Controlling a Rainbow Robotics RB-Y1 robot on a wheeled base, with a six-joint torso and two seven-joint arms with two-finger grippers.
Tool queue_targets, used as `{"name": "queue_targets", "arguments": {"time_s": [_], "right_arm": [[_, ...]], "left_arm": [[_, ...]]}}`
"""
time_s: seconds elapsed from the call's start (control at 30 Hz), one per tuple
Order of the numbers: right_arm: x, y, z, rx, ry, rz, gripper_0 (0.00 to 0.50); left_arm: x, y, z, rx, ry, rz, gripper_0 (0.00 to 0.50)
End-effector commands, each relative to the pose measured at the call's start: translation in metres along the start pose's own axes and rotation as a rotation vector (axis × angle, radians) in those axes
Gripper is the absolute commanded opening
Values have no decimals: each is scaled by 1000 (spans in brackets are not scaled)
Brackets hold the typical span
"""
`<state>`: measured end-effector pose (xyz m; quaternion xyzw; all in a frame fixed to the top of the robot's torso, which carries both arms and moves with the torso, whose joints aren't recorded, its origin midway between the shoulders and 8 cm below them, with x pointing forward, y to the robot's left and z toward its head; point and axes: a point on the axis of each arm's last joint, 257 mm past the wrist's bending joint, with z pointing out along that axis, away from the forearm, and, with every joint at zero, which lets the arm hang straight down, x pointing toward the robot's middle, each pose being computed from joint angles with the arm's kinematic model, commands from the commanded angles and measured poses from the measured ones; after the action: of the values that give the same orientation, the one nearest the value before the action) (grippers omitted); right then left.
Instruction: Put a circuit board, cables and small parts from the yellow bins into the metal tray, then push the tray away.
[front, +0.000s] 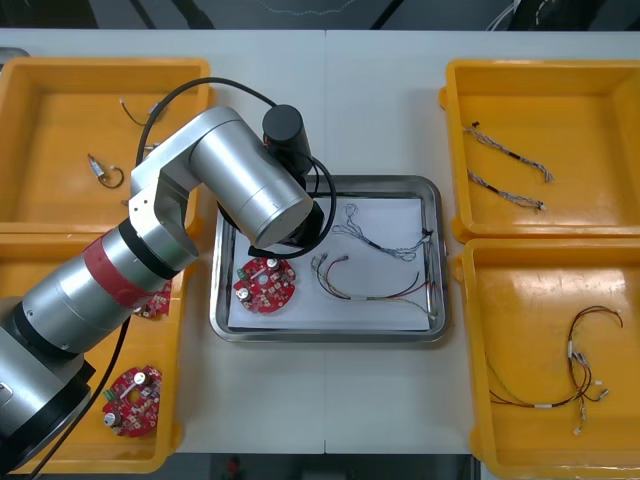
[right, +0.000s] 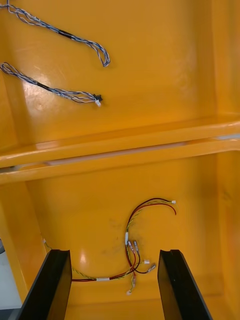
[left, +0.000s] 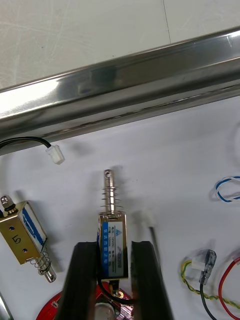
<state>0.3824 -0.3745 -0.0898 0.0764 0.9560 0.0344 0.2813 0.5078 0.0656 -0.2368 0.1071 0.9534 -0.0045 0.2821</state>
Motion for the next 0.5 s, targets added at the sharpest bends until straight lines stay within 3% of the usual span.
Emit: {"name": "queue_targets", "arguments": {"time_s": [0.03, 0.3, 0.5], "right_arm": [[12, -7, 2, 13, 6, 52, 500], [27, -7, 13, 48, 31, 31, 500], [29, -4, 17, 58, 29, 11, 500]], "left_arm": [[0, 2, 1, -13, -21, -79, 500], [-13, 7, -25, -7, -51, -117, 500], [-16, 32, -74, -13, -37, -141, 500]]}}
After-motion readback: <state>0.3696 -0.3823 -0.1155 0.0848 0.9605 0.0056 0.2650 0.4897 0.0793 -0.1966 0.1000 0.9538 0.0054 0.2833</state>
